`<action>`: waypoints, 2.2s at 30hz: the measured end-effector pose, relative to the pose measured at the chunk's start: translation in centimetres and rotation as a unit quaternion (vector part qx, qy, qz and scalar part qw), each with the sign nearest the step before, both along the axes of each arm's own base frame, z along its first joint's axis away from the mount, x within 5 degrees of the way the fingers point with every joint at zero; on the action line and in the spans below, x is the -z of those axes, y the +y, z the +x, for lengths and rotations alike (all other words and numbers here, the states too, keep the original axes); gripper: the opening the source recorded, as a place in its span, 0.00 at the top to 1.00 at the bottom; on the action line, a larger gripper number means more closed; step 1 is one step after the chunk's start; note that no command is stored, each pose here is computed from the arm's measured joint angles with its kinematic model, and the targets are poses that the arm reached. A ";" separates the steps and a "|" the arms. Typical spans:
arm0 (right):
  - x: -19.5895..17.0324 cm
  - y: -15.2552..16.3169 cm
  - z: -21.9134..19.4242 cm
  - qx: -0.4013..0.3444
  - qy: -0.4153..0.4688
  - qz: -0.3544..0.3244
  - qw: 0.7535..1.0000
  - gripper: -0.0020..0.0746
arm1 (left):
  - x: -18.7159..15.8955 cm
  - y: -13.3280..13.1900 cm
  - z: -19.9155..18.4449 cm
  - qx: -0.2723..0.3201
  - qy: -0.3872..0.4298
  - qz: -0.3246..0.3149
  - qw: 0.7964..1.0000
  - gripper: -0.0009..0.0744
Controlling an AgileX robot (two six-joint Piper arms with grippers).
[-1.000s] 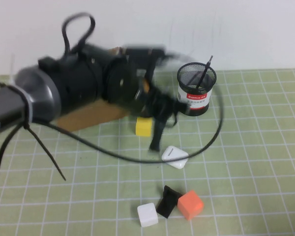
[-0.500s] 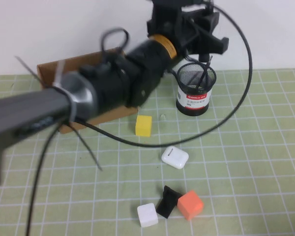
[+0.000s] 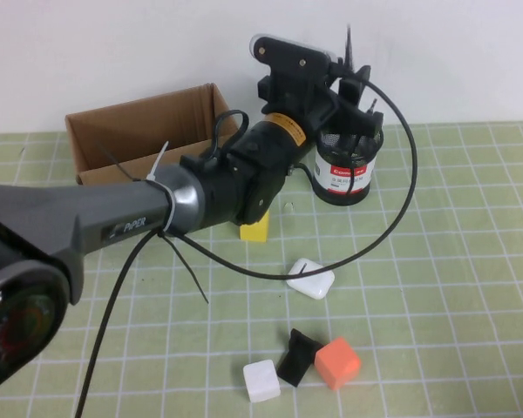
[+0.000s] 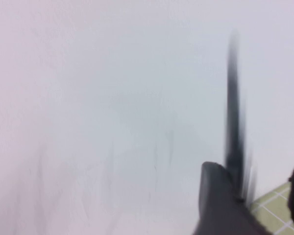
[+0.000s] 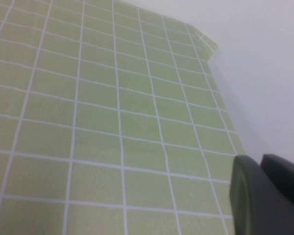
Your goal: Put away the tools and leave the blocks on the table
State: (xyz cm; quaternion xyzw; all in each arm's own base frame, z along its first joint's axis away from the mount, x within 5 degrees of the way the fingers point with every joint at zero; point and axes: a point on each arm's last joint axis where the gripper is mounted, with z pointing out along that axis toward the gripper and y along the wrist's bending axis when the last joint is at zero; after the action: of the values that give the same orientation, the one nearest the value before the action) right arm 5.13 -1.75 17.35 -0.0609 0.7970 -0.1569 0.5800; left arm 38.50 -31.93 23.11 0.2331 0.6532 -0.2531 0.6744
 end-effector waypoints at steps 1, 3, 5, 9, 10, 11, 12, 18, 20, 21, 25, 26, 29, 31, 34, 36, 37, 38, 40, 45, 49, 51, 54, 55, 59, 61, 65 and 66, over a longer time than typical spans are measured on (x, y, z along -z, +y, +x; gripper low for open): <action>0.0 0.0 0.0 0.000 0.000 0.000 1.000 0.99 | -0.1 0.0 0.0 -0.001 -0.006 0.002 1.000 0.61; 0.0 0.0 0.0 0.000 0.000 0.000 1.000 0.99 | -0.2 0.1 0.1 -0.003 -0.015 0.007 1.000 0.57; 0.0 0.0 0.0 0.000 0.000 0.000 1.000 0.99 | -0.2 0.1 0.1 -0.004 -0.020 0.010 1.000 0.56; 0.0 0.0 0.0 0.000 0.000 0.000 1.000 0.99 | -0.9 0.2 0.0 -0.005 -0.019 0.016 1.000 0.55; 0.0 0.0 0.0 0.000 0.000 0.000 1.000 0.99 | -1.5 0.4 -0.1 -0.006 -0.016 0.016 1.000 0.56; 0.0 0.0 0.0 0.000 0.000 0.000 1.000 0.99 | -2.3 0.5 -0.3 -0.006 -0.013 0.020 1.000 0.58; 0.0 0.0 0.0 0.000 0.000 0.000 1.000 0.99 | -3.3 0.8 -0.6 -0.006 -0.011 0.023 1.000 0.61; 0.0 0.0 0.0 0.000 0.000 0.000 1.000 0.99 | -12.3 4.0 -3.7 -0.013 -0.023 0.045 0.999 0.93; 0.0 0.0 0.0 0.000 0.000 0.000 1.000 0.99 | -15.6 5.8 -5.2 -0.019 -0.036 0.058 0.997 0.96; 0.0 0.0 0.0 0.000 0.000 0.000 1.000 0.99 | -17.0 6.8 -6.0 -0.022 -0.040 0.069 0.997 0.97; 0.0 0.0 0.0 0.000 0.000 0.000 1.000 0.99 | -20.8 9.9 -9.5 -0.028 -0.046 0.127 0.990 0.99; 0.0 0.0 0.0 0.000 0.000 0.000 1.000 0.99 | -21.5 10.8 -10.5 -0.029 -0.049 0.140 0.988 0.99; 0.0 0.0 0.0 0.000 0.000 0.000 1.000 0.99 | -22.5 12.9 -13.2 -0.033 -0.059 0.167 0.984 0.99; 0.0 0.0 0.0 0.000 0.000 0.000 1.000 0.99 | -22.9 14.4 -15.1 -0.036 -0.066 0.172 0.982 0.99; 0.0 0.0 0.0 0.000 0.000 0.000 1.000 0.99 | -22.3 16.5 -17.7 -0.039 -0.071 0.182 0.980 0.99; 0.0 0.0 0.0 0.000 0.000 0.000 1.000 0.99 | -21.9 18.0 -19.7 -0.040 -0.075 0.182 0.980 0.99; 0.0 0.0 0.0 0.000 0.000 0.000 1.000 0.99 | -21.6 18.6 -20.4 -0.041 -0.076 0.182 0.979 0.99; 0.0 0.0 0.0 0.000 0.000 0.000 1.000 0.99 | -21.3 19.3 -21.4 -0.042 -0.076 0.184 0.979 0.99; 0.0 0.0 0.0 0.000 0.000 0.000 1.000 0.99 | -20.6 20.6 -23.0 -0.043 -0.073 0.185 0.979 0.99; 0.0 0.0 0.0 0.000 0.000 0.000 1.000 0.99 | -17.7 22.7 -25.4 -0.041 -0.018 0.209 0.977 0.99; 0.0 0.0 0.0 0.000 0.000 0.000 1.000 0.99 | -16.3 23.3 -26.2 -0.041 0.029 0.202 0.978 0.99; 0.0 0.0 0.0 0.000 0.000 0.000 1.000 0.99 | -16.1 23.3 -26.2 -0.041 0.038 0.200 0.978 0.99; 0.0 0.0 0.0 0.000 0.000 0.000 1.000 0.99 | -15.8 23.2 -26.1 -0.041 0.048 0.207 0.976 0.99; 0.0 0.0 0.0 0.000 0.000 0.000 1.000 0.99 | -15.7 23.2 -26.0 -0.041 0.053 0.210 0.975 0.99; 0.0 0.0 0.0 0.000 0.000 0.000 1.000 0.99 | -15.3 22.9 -25.6 -0.039 0.068 0.219 0.973 0.99; 0.0 0.0 0.0 0.000 0.000 0.000 1.000 0.99 | -14.9 22.7 -25.4 -0.038 0.076 0.225 0.971 0.99; 0.0 0.0 0.0 0.000 0.000 0.000 1.000 0.99 | -14.4 22.5 -25.0 -0.037 0.089 0.236 0.967 0.99; 0.0 0.0 0.0 0.000 0.000 0.000 1.000 0.99 | -14.4 22.4 -24.9 -0.036 0.089 0.236 0.967 0.99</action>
State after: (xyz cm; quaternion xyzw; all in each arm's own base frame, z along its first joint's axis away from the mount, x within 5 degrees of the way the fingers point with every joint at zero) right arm 5.13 -1.75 17.35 -0.0609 0.7970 -0.1569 0.5800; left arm 13.56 -9.53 37.47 0.3382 0.7601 -0.0869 0.5480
